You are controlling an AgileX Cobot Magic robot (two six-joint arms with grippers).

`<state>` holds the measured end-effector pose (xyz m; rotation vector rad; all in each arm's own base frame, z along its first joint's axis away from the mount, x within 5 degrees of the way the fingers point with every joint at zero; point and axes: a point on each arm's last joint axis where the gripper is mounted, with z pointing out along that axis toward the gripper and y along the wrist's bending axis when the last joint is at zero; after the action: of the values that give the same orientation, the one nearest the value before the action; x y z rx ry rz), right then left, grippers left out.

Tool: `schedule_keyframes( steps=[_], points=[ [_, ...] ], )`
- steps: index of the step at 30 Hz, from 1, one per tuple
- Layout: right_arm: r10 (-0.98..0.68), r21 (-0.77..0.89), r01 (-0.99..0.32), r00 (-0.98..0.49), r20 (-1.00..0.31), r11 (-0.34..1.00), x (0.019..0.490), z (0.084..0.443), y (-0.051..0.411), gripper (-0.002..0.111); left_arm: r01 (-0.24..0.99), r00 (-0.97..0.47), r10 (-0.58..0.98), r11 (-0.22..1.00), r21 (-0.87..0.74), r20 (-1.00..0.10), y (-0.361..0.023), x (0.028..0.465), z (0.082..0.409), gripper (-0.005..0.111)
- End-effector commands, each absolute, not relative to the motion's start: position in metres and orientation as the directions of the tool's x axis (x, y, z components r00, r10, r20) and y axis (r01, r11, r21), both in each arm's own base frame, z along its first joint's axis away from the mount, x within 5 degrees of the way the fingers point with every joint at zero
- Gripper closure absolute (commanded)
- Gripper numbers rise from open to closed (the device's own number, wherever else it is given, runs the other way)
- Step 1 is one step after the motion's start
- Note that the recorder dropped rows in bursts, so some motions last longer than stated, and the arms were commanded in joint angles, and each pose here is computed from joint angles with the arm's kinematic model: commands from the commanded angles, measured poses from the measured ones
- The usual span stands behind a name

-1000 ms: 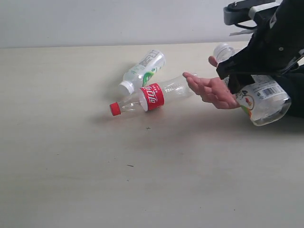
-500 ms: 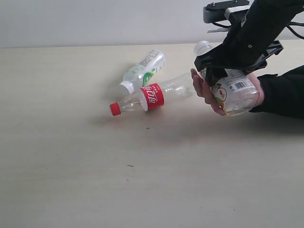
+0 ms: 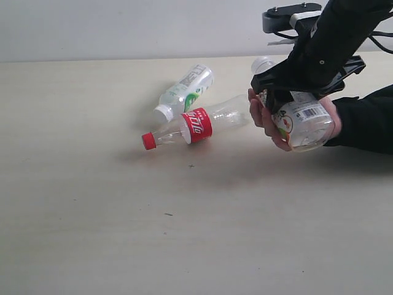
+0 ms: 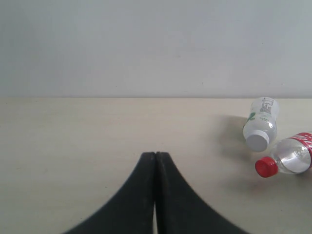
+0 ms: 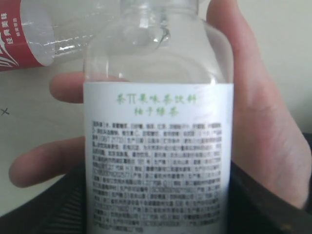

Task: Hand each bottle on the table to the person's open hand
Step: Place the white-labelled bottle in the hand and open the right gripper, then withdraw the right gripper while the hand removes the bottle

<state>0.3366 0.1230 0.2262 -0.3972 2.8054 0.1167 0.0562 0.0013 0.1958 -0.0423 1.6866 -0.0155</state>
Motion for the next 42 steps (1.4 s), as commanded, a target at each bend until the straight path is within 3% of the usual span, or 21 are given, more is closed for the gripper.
schedule_keyframes(
  steps=[1, 6, 9, 17, 24, 27, 33, 36, 42],
  points=[
    [-0.249, 0.039, -0.276, -0.914, -0.321, 0.96, 0.339, 0.23, 0.122, 0.073, -0.019, -0.11, -0.035, 0.999, -0.033, -0.993, 0.001, 0.056, 0.195, 0.107],
    [-0.248, 0.039, -0.276, -0.911, -0.329, 0.96, 0.339, 0.23, 0.122, 0.039, -0.019, -0.11, -0.035, 0.999, -0.033, -0.993, 0.001, 0.056, 0.195, 0.107],
    [-0.247, 0.04, -0.276, -0.907, -0.342, 0.96, 0.34, 0.23, 0.122, 0.03, -0.019, -0.11, -0.035, 0.999, -0.033, -0.993, 0.001, 0.056, 0.195, 0.107],
    [-0.246, 0.037, -0.279, -0.897, -0.368, 0.96, 0.342, 0.237, 0.123, 0.025, -0.019, -0.11, -0.035, 0.999, -0.033, -0.993, 0.001, 0.056, 0.195, 0.107],
    [-0.296, 0.02, -0.332, -0.865, -0.405, 0.943, 0.328, 0.286, 0.119, 0.025, -0.019, -0.11, -0.035, 0.999, -0.033, -0.993, 0.001, 0.056, 0.195, 0.107],
    [-0.316, 0.011, -0.352, -0.856, -0.41, 0.936, 0.314, 0.306, 0.114, 0.036, -0.019, -0.11, -0.035, 0.999, -0.033, -0.993, 0.001, 0.056, 0.195, 0.107],
    [-0.296, 0.052, -0.361, -0.83, -0.473, 0.931, 0.266, 0.339, 0.101, 0.087, -0.019, -0.11, -0.035, 0.999, -0.033, -0.993, 0.001, 0.056, 0.195, 0.107],
    [-0.283, 0.057, -0.375, -0.782, -0.555, 0.925, 0.232, 0.347, 0.09, 0.106, -0.019, -0.11, -0.035, 0.999, -0.033, -0.993, 0.001, 0.056, 0.195, 0.107],
    [-0.144, 0.155, -0.392, -0.633, -0.761, 0.907, 0.154, 0.347, 0.069, 0.108, -0.019, -0.11, -0.035, 0.999, -0.033, -0.993, 0.001, 0.056, 0.195, 0.107]
  ],
)
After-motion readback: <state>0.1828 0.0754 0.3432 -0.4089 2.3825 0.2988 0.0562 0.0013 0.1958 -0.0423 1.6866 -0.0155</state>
